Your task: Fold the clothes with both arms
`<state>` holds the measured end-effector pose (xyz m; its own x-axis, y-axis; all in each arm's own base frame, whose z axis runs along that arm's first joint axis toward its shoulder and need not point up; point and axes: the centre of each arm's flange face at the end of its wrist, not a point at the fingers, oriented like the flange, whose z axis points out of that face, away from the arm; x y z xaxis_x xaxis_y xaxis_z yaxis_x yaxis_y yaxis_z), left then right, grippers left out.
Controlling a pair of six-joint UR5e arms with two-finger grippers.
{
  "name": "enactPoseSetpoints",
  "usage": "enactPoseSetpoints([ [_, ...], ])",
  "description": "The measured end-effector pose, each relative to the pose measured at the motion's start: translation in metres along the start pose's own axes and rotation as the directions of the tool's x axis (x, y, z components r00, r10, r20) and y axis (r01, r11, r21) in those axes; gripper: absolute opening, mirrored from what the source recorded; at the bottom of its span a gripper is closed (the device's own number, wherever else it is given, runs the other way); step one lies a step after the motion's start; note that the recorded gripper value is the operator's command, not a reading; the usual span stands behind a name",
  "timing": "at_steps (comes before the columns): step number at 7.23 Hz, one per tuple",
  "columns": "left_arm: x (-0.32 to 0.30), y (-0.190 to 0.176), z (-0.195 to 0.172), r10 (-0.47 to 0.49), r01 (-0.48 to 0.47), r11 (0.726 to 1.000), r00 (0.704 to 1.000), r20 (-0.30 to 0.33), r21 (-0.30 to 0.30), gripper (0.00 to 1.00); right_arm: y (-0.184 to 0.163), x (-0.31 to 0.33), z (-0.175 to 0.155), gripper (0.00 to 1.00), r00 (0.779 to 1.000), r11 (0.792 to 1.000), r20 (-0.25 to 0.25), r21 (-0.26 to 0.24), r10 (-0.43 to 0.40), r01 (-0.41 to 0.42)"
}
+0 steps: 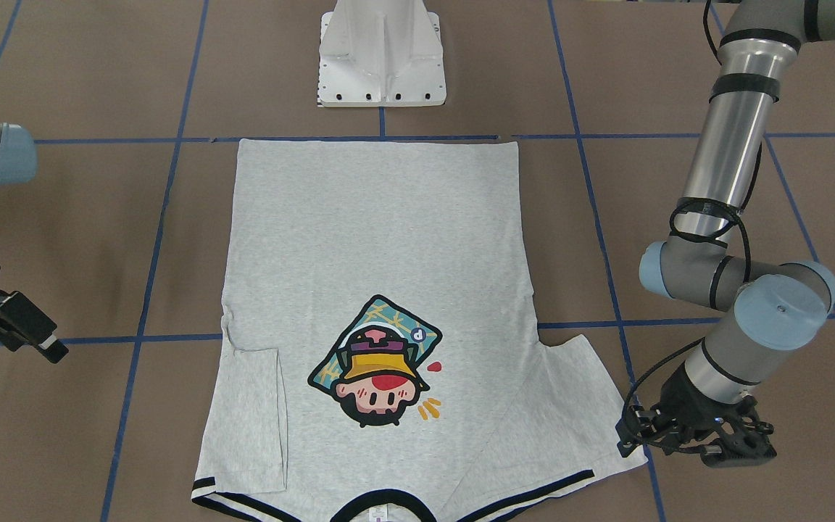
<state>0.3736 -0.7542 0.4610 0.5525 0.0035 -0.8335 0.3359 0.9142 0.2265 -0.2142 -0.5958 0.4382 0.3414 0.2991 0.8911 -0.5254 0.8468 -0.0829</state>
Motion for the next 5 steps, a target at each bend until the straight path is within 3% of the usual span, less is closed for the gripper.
enactPoseSetpoints([
  [1, 0.0038, 0.0004, 0.003, 0.002, -0.002, 1.0, 1.0, 0.004, 0.003, 0.45, 0.0002, 0.0023, -0.0005, 1.0, 1.0, 1.0, 0.007, 0.007, -0.004, 0.004],
  [5, -0.0032, 0.0012, 0.0102, 0.007, -0.008, 1.0, 0.999, 0.036, 0.015, 0.42, -0.0026, 0.0069, -0.0031, 1.0, 1.0, 0.999, 0.016, 0.037, -0.003, 0.003],
])
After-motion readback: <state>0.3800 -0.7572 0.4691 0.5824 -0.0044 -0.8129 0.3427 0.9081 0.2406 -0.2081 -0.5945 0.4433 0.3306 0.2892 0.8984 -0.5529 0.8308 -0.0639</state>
